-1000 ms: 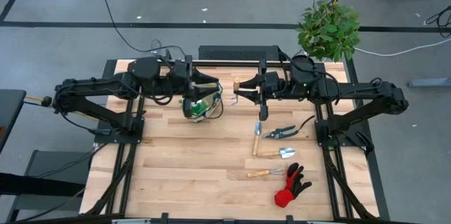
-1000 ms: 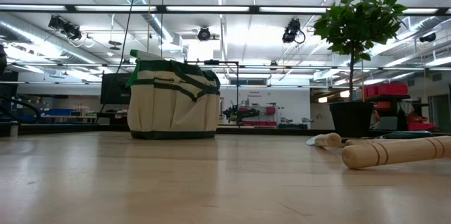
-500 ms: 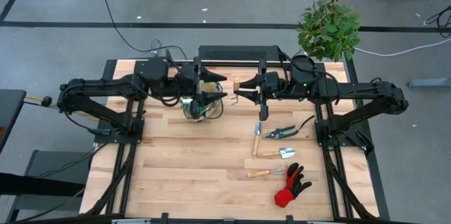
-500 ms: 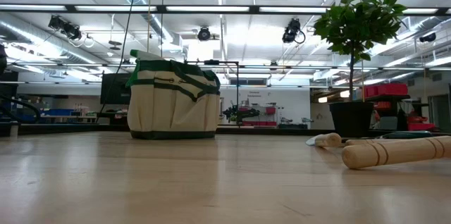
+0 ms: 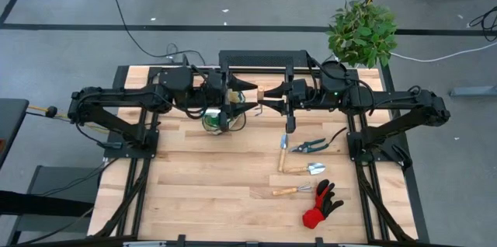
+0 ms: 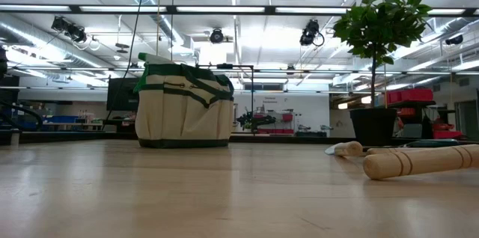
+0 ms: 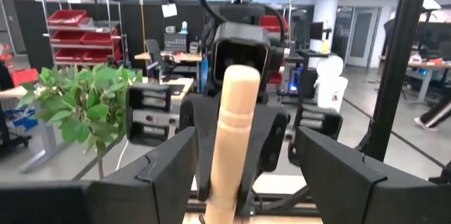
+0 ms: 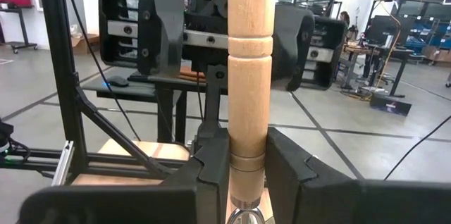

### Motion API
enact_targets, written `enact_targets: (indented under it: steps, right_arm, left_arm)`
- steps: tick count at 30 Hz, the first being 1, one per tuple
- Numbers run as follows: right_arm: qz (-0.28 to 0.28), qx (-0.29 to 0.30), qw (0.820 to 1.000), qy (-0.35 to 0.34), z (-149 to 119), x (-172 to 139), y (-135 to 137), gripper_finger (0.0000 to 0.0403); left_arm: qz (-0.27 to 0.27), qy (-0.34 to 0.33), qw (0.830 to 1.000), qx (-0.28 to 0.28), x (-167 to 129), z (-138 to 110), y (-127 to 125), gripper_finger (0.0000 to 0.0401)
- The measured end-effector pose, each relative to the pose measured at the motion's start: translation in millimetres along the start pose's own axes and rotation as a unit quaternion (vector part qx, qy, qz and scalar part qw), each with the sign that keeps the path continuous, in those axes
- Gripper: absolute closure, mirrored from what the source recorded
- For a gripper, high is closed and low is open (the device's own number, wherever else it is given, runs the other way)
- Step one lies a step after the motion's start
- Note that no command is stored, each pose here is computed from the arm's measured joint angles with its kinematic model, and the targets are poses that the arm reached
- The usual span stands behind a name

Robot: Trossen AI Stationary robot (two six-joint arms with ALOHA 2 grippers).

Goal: Pick & Place Garden tools in Gardening bag
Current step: Put the top brown hand rake into the gardening bag

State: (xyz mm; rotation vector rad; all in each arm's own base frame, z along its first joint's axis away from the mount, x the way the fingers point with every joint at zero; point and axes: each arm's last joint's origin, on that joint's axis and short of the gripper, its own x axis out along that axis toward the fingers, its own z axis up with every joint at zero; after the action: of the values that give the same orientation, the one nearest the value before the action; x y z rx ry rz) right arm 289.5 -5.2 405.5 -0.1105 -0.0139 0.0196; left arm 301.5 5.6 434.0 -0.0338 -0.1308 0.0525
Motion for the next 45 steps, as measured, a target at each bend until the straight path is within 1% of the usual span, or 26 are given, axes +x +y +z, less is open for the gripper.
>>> enact_targets:
  steps: [7, 9, 11, 15, 19, 26, 29, 38, 45]
  right_arm:
    - [0.0, 0.0, 1.0, 0.003, -1, 0, 0, 0.0335]
    - [0.0, 0.0, 1.0, 0.004, -1, 0, 0, 0.0335]
    - [0.001, -0.001, 1.0, 0.006, -1, 0, 0, 0.0335]
    - [0.001, -0.001, 1.0, 0.007, -1, 0, 0, 0.0335]
    - [0.001, -0.001, 1.0, 0.01, -2, 0, 0, 0.0335]
    - [-0.001, -0.001, 1.0, 0.01, -2, 0, 0, 0.0335]
    - [-0.001, -0.001, 1.0, 0.011, -2, 0, 0, 0.0335]
    - [0.0, -0.001, 1.0, 0.011, -2, 0, 0, 0.0335]
    - [0.0, -0.001, 1.0, 0.011, -2, 0, 0, 0.0335]
  left_arm:
    - [0.011, 0.0, 1.0, 0.002, 6, -5, 4, 0.0156]
    - [0.012, -0.011, 1.0, 0.002, 10, -6, 4, 0.0156]
    - [0.014, -0.004, 1.0, 0.003, 11, -8, 6, 0.0156]
    - [0.014, -0.004, 1.0, 0.001, 15, -11, 7, 0.0156]
    - [0.013, -0.023, 1.0, 0.0, 18, -10, 7, 0.0156]
    - [0.002, -0.013, 1.0, -0.001, 21, -15, 6, 0.0158]
    - [-0.003, -0.012, 1.0, -0.001, 22, -16, 6, 0.0168]
    - [-0.008, -0.012, 1.0, -0.002, 22, -16, 6, 0.0225]
    - [-0.01, -0.011, 1.0, -0.002, 22, -16, 6, 0.0258]
